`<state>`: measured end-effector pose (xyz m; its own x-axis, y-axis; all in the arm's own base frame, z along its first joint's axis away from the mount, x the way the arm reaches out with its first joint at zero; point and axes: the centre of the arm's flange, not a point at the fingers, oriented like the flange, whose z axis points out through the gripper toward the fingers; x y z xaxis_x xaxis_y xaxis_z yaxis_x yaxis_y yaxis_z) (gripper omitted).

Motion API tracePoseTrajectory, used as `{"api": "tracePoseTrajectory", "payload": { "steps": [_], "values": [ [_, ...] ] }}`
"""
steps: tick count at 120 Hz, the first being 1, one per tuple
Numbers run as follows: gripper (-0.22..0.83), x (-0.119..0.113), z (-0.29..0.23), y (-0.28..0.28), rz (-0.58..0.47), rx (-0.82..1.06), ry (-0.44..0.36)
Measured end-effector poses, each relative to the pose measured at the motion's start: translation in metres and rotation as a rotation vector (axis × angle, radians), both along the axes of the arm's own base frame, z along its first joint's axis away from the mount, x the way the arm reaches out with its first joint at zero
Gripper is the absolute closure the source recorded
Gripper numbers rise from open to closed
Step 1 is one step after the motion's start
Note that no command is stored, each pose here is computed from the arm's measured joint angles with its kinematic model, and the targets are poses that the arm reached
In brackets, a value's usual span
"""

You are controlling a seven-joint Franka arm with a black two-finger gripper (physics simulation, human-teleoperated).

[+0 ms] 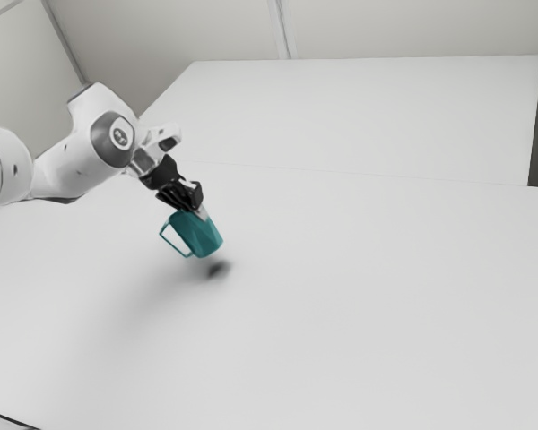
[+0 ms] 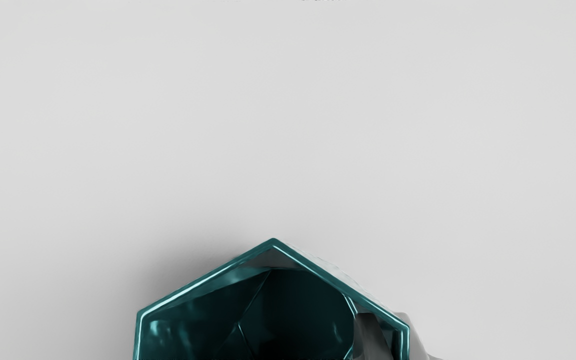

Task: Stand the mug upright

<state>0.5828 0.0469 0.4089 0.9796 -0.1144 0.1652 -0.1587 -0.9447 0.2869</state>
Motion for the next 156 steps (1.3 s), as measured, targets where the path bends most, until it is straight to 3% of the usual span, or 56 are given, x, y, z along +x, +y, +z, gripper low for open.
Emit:
{"api": "tracePoseTrajectory", "payload": {
  "steps": [34, 109, 136, 156],
  "values": [
    [0.79, 0.013, -0.007, -0.002, 0.028, 0.225, -0.035],
    [0.79, 0.018, -0.049, 0.003, 0.161, 0.309, -0.016],
    [0.34, 0.018, -0.051, 0.002, 0.184, 0.306, -0.007],
    [0.16, 0.019, -0.037, 0.0, 0.199, 0.302, -0.025]
  ]
}}
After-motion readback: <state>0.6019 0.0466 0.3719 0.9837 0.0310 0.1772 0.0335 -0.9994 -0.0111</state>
